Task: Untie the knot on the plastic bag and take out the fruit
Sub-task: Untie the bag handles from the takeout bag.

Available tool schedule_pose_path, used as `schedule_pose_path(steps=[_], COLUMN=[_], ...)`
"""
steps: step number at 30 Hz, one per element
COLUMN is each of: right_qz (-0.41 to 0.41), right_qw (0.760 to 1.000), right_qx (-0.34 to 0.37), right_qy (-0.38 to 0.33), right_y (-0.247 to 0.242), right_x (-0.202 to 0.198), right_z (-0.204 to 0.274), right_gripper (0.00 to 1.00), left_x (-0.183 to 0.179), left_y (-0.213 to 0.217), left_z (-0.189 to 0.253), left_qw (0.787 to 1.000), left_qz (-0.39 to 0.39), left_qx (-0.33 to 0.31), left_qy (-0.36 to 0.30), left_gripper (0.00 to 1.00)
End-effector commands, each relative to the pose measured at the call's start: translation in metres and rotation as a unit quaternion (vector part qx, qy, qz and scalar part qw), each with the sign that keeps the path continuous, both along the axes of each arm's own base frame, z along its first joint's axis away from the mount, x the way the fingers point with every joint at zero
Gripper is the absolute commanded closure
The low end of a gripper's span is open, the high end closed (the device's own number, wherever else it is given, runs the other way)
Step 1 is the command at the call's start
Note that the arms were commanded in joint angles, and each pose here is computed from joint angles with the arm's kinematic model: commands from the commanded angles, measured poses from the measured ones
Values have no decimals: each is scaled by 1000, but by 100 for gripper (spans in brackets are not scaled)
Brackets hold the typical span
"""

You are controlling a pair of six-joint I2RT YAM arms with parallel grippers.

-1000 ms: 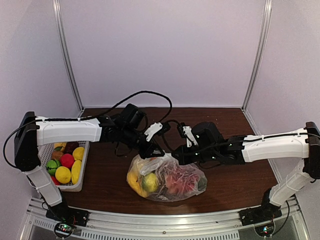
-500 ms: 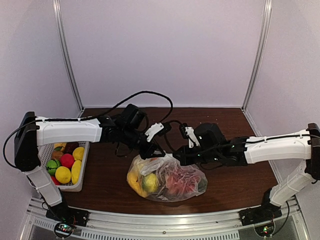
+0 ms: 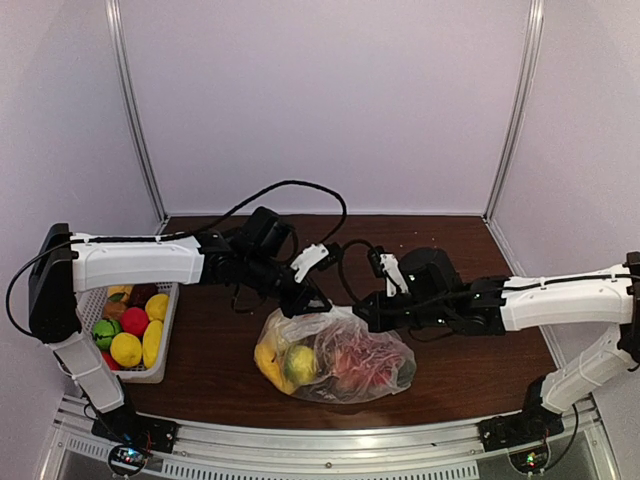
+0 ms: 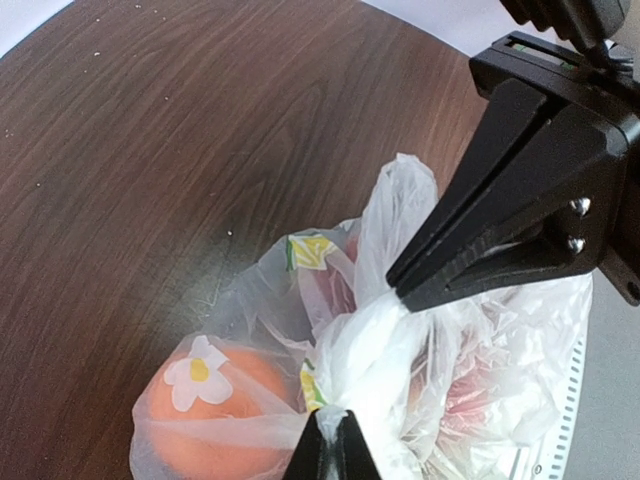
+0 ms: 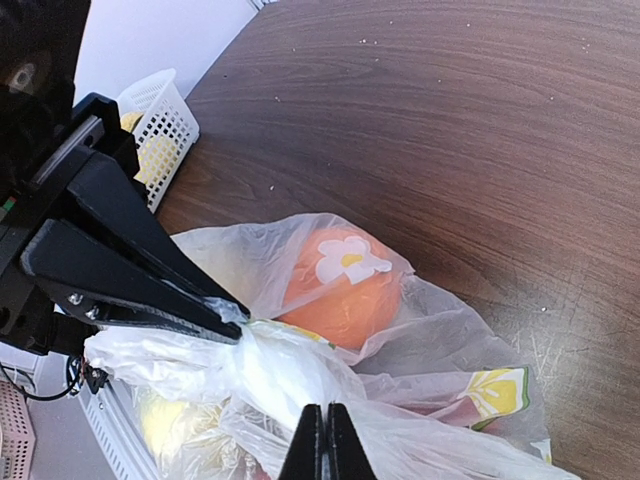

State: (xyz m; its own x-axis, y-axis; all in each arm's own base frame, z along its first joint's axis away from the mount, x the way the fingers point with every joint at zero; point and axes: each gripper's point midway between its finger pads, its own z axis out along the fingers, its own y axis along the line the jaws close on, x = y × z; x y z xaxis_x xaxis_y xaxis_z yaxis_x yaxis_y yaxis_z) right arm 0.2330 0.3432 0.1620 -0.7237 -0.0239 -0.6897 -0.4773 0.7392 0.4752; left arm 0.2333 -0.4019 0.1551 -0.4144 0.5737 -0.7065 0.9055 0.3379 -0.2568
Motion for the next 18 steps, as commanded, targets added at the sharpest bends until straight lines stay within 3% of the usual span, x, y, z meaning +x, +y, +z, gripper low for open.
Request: schedule_pose_path(steps=[1, 18], right_qz=[-32, -55], right_qw=[999, 998], right_qx=[-17, -28], right_qy=[0, 1], right_y=[-19, -36], right_x=[3, 4], right_z=[-5, -10], right_gripper=[100, 100], left_x=[10, 33], left_y=[9, 27], left_z=[0, 5], left_qw=[999, 998], left_qz=[25, 61], left_qx=[17, 17], left_qy=[-9, -7], left_gripper=[100, 100])
